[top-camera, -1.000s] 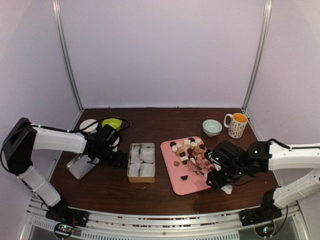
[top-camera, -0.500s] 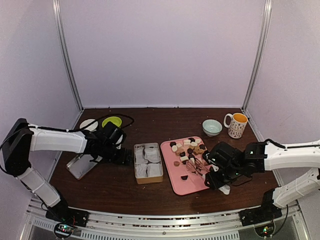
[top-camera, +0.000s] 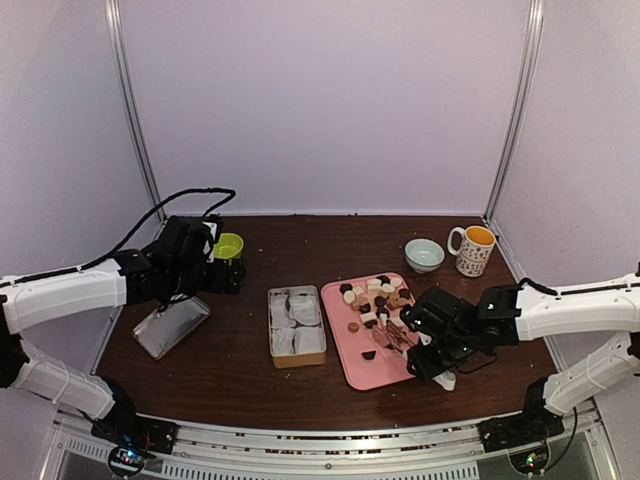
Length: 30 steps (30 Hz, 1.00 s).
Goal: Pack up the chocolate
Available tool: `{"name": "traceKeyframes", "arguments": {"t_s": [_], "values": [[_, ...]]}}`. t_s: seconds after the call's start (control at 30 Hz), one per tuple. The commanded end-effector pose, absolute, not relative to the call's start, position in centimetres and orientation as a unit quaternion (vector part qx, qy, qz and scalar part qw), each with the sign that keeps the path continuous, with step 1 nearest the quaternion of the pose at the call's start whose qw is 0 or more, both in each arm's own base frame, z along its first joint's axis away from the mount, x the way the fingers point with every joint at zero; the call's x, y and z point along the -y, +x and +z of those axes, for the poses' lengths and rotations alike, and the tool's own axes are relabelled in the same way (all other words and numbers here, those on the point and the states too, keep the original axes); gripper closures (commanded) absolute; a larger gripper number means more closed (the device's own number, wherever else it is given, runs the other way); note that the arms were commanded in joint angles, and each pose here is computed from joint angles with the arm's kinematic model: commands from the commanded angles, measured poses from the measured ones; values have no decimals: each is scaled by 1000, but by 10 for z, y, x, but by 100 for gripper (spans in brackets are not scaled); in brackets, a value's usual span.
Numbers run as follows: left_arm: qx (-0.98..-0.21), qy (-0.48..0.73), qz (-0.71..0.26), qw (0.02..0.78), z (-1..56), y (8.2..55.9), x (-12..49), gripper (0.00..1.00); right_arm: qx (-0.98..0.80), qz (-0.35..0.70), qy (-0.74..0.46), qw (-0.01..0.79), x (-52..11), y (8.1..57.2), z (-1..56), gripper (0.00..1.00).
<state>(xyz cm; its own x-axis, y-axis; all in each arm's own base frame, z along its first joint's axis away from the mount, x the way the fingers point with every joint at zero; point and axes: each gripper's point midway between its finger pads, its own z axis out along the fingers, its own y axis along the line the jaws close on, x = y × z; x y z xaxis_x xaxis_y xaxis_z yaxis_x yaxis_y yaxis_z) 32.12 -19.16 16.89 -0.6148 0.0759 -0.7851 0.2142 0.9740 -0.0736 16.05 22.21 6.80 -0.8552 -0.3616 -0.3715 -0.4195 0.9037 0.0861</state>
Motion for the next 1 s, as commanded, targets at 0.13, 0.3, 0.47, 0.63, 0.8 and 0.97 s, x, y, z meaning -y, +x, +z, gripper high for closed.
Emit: {"name": "traceKeyframes", "arguments": {"t_s": [0.13,0.3,0.47,0.63,0.8,0.97], "values": [[-844,83,-54,526,194,355,173,2,-957,78,-198,198,-234,173,82,62],[-826,84,-47,556,204,365,172,2,-958,72,-197,198,-239,178,82,66],[-831,87,-58,547,202,378,180,2,-959,71,-190,196,-244,180,83,74],[-828,77,-54,553,203,384,178,2,-959,69,-180,208,-238,181,96,76],[-813,96,-52,572,194,375,174,2,-948,94,-183,241,-242,184,133,76],[-821,102,-55,559,190,378,179,3,-915,206,-209,276,-283,185,172,76]]}}
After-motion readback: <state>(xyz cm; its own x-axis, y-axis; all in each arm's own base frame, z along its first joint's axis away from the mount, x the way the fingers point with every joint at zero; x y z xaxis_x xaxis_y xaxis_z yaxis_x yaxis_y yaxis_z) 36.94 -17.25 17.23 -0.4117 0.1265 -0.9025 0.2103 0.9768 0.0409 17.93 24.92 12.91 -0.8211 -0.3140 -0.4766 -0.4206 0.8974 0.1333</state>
